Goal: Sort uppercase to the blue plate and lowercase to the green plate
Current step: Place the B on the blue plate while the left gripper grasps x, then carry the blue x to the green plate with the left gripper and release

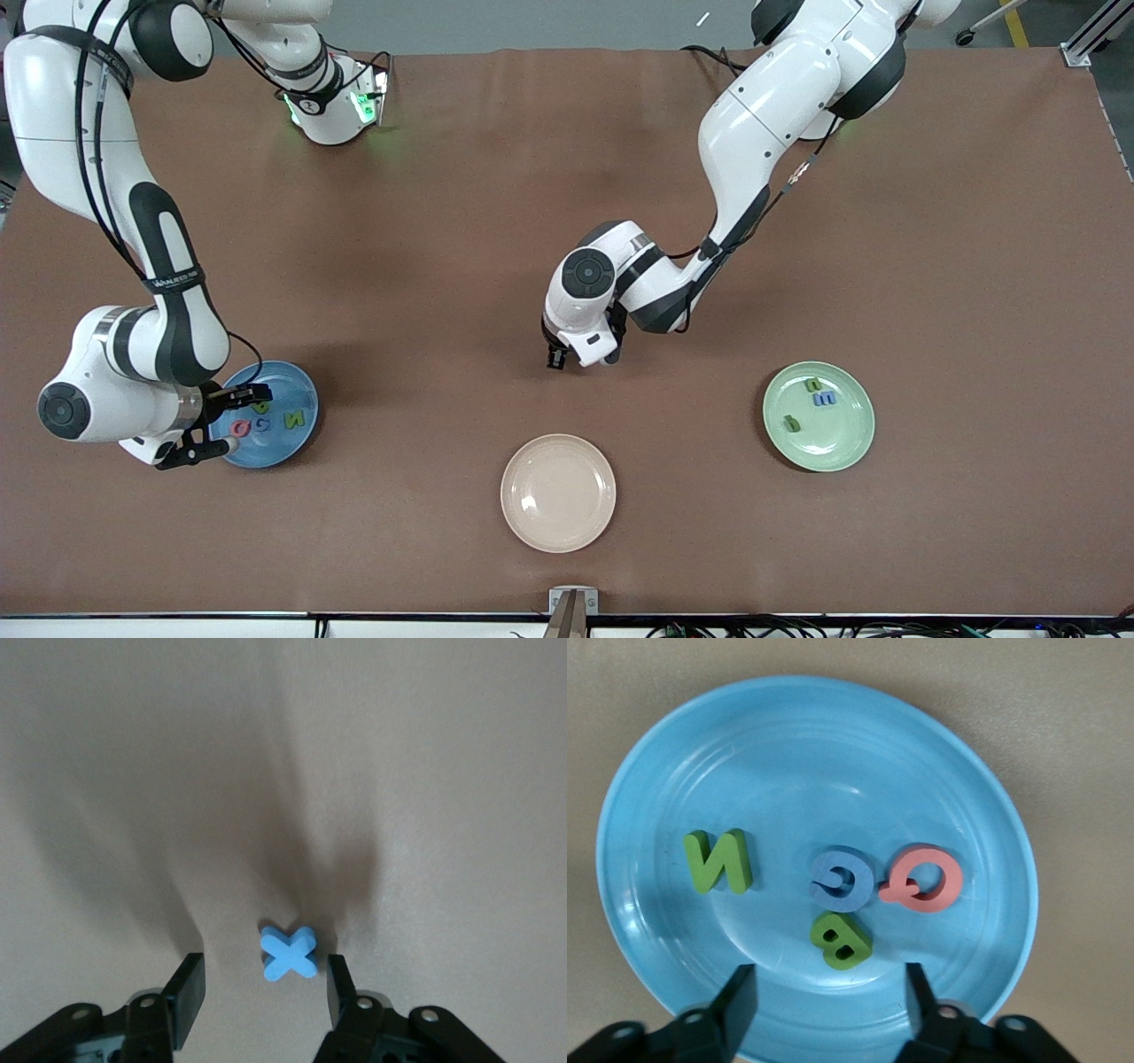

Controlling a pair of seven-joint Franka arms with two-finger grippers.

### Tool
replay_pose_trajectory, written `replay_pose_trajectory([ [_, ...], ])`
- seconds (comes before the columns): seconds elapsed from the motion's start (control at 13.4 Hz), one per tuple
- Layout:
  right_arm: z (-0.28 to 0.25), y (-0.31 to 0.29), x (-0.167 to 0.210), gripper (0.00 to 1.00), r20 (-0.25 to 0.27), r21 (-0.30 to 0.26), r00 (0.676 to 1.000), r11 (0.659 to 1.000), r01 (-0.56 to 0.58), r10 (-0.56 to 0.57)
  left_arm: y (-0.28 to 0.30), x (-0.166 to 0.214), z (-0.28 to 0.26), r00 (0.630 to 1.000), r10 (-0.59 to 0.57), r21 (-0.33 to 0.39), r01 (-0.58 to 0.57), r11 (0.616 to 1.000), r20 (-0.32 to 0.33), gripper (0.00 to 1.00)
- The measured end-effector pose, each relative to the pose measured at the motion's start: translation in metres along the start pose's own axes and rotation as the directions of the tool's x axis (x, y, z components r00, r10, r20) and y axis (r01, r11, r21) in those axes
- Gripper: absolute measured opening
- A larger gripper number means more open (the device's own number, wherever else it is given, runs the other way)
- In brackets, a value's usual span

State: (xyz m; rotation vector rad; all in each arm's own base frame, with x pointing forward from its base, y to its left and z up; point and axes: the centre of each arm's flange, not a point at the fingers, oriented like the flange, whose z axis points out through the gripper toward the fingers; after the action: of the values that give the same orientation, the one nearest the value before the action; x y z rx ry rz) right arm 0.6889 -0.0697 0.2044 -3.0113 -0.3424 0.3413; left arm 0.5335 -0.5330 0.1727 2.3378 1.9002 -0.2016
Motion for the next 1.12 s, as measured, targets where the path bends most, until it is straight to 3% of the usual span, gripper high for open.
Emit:
replay_pose_trajectory([
  [0.15, -0.014, 0.003, 0.003, 0.99, -0.03, -0.009, 1.0, 1.0, -0.003, 0.002, 0.001, -0.001, -0.001, 1.0, 0.0, -0.008, 0.0, 1.0, 0.005, 0.41],
  [0.37, -0.076, 0.003, 0.008, 1.0, -0.135, -0.044, 0.991, 0.999, -0.003, -0.003, 0.001, -0.001, 0.0, 1.0, 0.0, -0.008, 0.0, 1.0, 0.005, 0.41],
  [0.6, -0.172, -0.01, -0.013, 1.0, -0.235, -0.064, 0.971, 0.996, -0.062, 0.046, 0.002, 0.0, -0.002, 1.0, 0.001, -0.01, -0.001, 1.0, 0.005, 0.28],
  [0.82, -0.255, -0.036, -0.058, 1.0, -0.238, -0.042, 0.961, 0.987, -0.155, 0.141, 0.012, 0.005, -0.015, 1.0, 0.021, -0.034, -0.02, 0.999, 0.002, 0.26],
  [1.12, -0.323, -0.065, -0.108, 1.0, -0.237, -0.044, 0.961, 0.986, -0.159, 0.145, 0.02, 0.012, -0.042, 0.999, 0.035, -0.028, -0.036, 0.999, -0.023, 0.26],
])
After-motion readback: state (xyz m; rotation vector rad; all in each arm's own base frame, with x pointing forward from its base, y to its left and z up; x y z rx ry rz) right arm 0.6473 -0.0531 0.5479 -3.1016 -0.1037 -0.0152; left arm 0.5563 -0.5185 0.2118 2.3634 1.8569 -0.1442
